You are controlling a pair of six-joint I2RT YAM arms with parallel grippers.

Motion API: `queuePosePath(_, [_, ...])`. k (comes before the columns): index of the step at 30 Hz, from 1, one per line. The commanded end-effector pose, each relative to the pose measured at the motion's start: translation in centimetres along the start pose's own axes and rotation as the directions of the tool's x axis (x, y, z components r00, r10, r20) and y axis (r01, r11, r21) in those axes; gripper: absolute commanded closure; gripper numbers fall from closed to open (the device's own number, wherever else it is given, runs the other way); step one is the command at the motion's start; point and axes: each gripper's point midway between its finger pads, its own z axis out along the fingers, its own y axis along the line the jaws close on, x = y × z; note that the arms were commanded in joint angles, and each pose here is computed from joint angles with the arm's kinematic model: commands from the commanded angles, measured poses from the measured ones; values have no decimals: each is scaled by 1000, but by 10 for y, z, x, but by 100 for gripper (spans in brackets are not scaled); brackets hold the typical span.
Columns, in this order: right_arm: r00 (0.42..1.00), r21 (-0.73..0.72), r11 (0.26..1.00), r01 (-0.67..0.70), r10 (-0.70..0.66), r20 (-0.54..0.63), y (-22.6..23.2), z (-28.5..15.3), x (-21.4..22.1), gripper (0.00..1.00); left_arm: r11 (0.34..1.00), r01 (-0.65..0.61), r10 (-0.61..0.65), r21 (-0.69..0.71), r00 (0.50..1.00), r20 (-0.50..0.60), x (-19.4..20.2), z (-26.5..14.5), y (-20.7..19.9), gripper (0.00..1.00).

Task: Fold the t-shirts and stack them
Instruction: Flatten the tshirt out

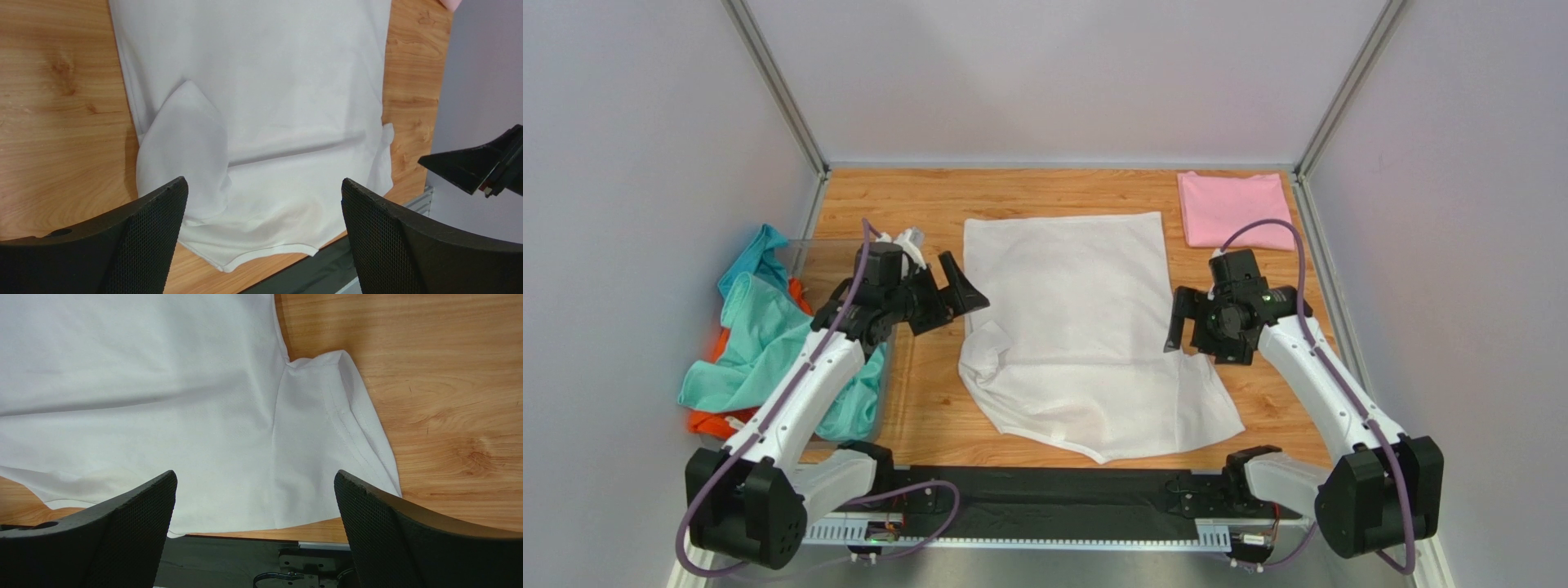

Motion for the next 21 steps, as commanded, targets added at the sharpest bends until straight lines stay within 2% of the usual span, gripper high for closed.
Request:
queuePosePath(1, [995, -75, 997, 10, -2, 98, 19, -14, -30, 0, 998, -53, 52, 33, 998, 27, -6, 0, -17, 0])
queuePosePath(5, [997, -118, 992, 39, -30, 76, 33, -6, -25, 0, 993, -112, 112, 35, 994, -13, 6, 10, -28, 0])
queuePosePath(12, [987, -277, 947, 161, -147, 69, 98, 19, -12, 0, 981, -192, 192, 19, 968, -159, 42, 43, -40, 0])
queuePosePath(13, [989, -277, 949, 148, -144, 34, 103, 30, -9, 0, 981, -195, 195, 21, 965, -176, 45, 46, -42, 0])
queuePosePath(18, [977, -332, 921, 203, -215, -1, 138, 57, -6, 0, 981, -192, 181, -11, 945, -273, 71, 65, -27, 0])
queuePosePath(21, [977, -285, 941, 185, -207, -49, 137, 84, -8, 0, 981, -188, 164, -46, 933, -319, 85, 71, -11, 0])
